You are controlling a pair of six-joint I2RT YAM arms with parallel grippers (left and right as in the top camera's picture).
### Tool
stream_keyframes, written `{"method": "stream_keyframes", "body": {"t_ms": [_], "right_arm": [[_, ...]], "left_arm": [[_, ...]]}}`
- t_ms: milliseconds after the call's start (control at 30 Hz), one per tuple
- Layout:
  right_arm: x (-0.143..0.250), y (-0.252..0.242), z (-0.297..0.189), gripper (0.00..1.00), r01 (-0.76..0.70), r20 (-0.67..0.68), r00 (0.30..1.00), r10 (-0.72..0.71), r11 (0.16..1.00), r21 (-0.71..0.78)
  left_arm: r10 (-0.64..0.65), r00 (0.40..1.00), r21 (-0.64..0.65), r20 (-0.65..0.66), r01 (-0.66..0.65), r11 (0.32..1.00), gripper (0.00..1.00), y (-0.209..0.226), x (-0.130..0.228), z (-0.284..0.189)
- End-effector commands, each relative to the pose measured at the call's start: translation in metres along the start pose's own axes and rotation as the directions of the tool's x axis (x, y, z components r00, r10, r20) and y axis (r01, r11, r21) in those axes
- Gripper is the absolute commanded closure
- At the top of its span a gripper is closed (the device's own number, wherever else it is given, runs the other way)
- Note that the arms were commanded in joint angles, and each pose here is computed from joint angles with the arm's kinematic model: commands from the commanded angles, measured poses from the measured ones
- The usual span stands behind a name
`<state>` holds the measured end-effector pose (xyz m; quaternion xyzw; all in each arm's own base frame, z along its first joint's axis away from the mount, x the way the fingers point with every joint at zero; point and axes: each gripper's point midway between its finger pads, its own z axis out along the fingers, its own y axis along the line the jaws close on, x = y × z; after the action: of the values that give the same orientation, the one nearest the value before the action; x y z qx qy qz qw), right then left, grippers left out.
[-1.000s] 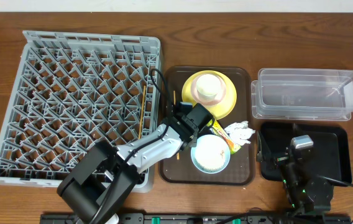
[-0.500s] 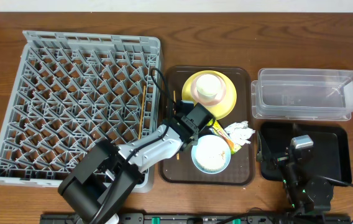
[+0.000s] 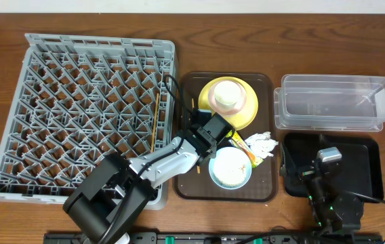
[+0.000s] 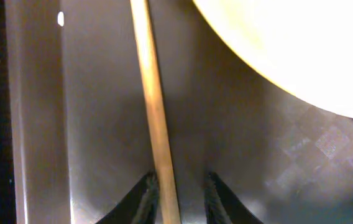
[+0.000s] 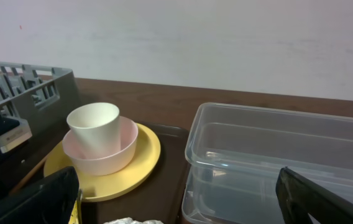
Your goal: Sort waste into correct bins and load items into the dishwasher
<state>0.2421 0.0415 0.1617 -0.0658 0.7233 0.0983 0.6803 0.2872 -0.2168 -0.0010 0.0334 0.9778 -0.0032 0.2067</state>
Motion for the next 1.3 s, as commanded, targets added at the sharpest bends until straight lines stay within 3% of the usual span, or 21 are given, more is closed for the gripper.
{"method": "stream_keyframes", "body": {"t_ms": [0, 167, 267, 400, 600, 767, 933, 1033, 1167, 1267], "right_arm": [[0.000, 0.000, 0.000, 0.01, -0.007, 0.000, 1.000, 0.007, 1.000, -0.001], [0.000, 0.000, 0.000, 0.01, -0.007, 0.000, 1.000, 0.007, 1.000, -0.001], [0.000, 0.000, 0.000, 0.01, -0.007, 0.000, 1.000, 0.007, 1.000, -0.001], [0.000, 0.000, 0.000, 0.01, -0.007, 0.000, 1.000, 0.007, 1.000, -0.001], [0.000, 0.000, 0.000, 0.01, -0.007, 0.000, 1.000, 0.007, 1.000, -0.001], [0.000, 0.000, 0.000, 0.01, -0.007, 0.000, 1.000, 0.007, 1.000, -0.001], [0.000, 0.000, 0.000, 0.01, -0.007, 0.000, 1.000, 0.007, 1.000, -0.001], [0.000, 0.000, 0.000, 0.01, -0.007, 0.000, 1.000, 0.007, 1.000, -0.001], [0.000, 0.000, 0.000, 0.01, -0.007, 0.000, 1.000, 0.007, 1.000, -0.001], [0.000, 0.000, 0.000, 0.01, -0.007, 0.000, 1.000, 0.007, 1.000, -0.001]], "left_arm": [[-0.013, 0.997, -0.068, -0.075, 0.007, 0.998, 0.76, 0.019, 0.029, 0.013], [-0.017, 0.996, -0.075, -0.083, 0.011, 0.997, 0.78, 0.022, 0.033, 0.014], [-0.017, 0.996, -0.075, -0.083, 0.011, 0.997, 0.87, 0.022, 0.033, 0.014], [-0.017, 0.996, -0.075, -0.083, 0.011, 0.997, 0.92, 0.022, 0.033, 0.014], [-0.011, 0.999, -0.049, -0.052, 0.009, 0.999, 0.92, 0.017, 0.023, 0.005], [-0.014, 0.989, -0.006, 0.150, 0.015, 1.000, 0.93, 0.011, -0.033, -0.044], [-0.105, 0.915, 0.051, 0.390, 0.092, 0.994, 0.93, 0.026, -0.085, -0.123], [-0.059, 0.873, 0.050, 0.484, 0.039, 0.998, 0.93, 0.042, -0.099, -0.165], [0.023, 0.847, 0.000, 0.532, -0.028, 1.000, 0.92, 0.066, -0.102, -0.196], [0.050, 0.873, -0.064, 0.484, -0.022, 0.998, 0.93, 0.092, -0.092, -0.193]]}}
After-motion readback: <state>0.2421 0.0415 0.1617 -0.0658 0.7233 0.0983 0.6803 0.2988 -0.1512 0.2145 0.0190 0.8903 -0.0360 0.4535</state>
